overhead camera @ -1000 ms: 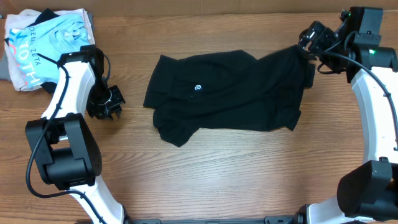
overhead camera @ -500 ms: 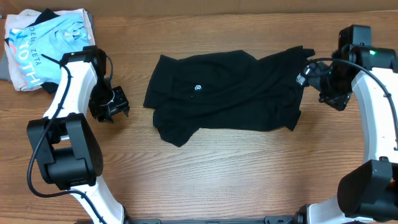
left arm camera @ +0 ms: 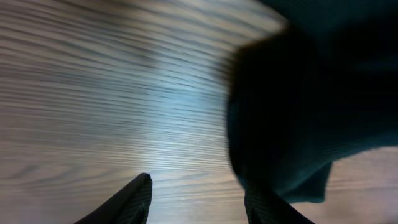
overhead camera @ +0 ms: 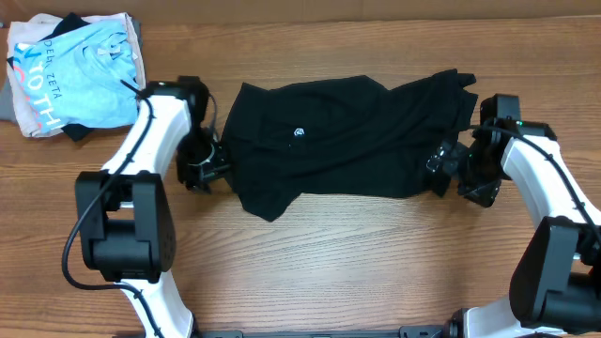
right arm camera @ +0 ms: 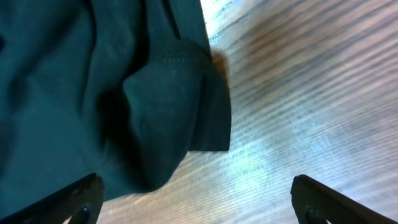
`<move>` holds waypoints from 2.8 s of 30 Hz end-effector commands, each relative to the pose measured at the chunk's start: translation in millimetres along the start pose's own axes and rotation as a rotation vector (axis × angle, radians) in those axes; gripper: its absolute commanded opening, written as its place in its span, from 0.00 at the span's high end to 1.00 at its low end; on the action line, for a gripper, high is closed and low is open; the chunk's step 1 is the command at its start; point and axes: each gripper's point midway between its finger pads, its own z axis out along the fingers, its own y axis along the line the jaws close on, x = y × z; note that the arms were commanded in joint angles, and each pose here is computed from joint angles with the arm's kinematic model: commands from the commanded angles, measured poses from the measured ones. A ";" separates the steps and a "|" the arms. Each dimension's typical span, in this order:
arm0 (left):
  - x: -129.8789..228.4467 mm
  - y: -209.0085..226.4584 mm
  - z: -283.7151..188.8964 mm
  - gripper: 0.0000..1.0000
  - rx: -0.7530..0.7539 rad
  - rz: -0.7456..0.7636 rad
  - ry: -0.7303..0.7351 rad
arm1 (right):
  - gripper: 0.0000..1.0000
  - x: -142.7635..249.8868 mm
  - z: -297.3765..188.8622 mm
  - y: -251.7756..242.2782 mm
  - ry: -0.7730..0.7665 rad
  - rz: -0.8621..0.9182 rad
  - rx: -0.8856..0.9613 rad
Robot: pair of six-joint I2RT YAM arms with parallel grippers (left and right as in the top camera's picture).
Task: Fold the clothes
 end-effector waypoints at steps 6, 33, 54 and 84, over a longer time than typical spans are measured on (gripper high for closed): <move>11.8 -35.9 20.0 0.47 0.087 0.086 0.035 | 0.18 8.2 25.5 -6.4 -0.012 0.002 -0.032; 5.3 -43.2 41.4 0.40 0.092 0.117 -0.011 | 0.49 -0.8 38.7 -20.2 -0.055 0.006 0.038; 0.6 -45.3 41.0 0.40 0.099 0.122 -0.031 | 0.64 12.6 38.3 -23.6 0.003 0.012 0.049; -3.4 -47.1 40.6 0.73 0.106 0.127 -0.047 | 0.96 -4.9 45.2 -6.3 -0.079 0.000 -0.053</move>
